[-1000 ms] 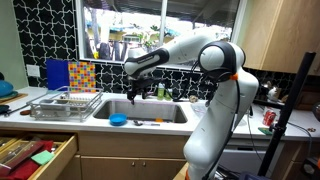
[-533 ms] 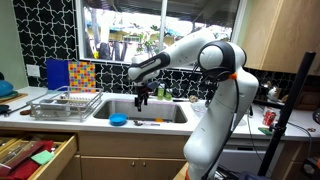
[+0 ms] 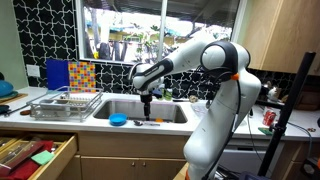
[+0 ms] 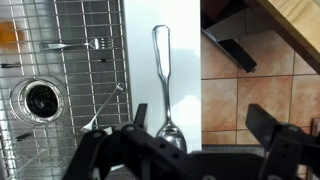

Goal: Remove the white sponge from the blue bowl, put it in the sink and then put the silver spoon on the blue bowl

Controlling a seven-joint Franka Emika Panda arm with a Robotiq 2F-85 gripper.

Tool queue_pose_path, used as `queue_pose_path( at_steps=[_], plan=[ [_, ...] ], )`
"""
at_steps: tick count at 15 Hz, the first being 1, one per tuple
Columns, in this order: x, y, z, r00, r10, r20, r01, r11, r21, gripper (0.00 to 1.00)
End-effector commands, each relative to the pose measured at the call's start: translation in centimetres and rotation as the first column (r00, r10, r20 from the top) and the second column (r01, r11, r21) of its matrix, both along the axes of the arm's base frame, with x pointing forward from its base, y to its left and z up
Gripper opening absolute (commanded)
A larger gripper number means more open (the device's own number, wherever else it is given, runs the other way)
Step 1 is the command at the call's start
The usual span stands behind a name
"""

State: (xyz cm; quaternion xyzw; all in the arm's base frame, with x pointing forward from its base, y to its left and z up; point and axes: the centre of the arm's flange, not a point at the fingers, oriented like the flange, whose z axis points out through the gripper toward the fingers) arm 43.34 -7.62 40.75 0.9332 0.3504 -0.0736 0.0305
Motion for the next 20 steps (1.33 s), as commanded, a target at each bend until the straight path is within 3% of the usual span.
queue_pose_path(
  at_steps=[1, 2, 3, 10, 11, 14, 18, 19, 20],
  plan=[
    [-2.1, -0.9, -2.2, 0.997, 0.075, 0.025, -0.075, 0.997, 0.010, 1.00],
    [-1.9, -1.0, -2.7, 0.998, 0.046, 0.044, -0.045, 0.999, -0.019, 1.00],
    [-0.8, -0.5, -1.6, 0.999, 0.041, 0.016, -0.041, 0.999, 0.006, 1.00],
    [-0.5, -0.9, -3.3, 0.998, 0.042, 0.039, -0.043, 0.999, 0.010, 0.97],
    [-0.3, -1.0, -3.4, 0.998, 0.041, 0.045, -0.042, 0.999, 0.011, 0.80],
    [0.2, -1.0, -4.1, 0.996, 0.060, 0.062, -0.059, 0.998, -0.005, 0.66],
    [0.7, -1.0, -5.3, 0.995, 0.078, 0.069, -0.077, 0.997, -0.014, 0.34],
    [0.8, -1.1, -5.8, 0.995, 0.072, 0.062, -0.072, 0.997, -0.012, 0.39],
    [0.9, -1.0, -6.2, 0.995, 0.076, 0.058, -0.076, 0.997, -0.009, 0.32]
  ],
)
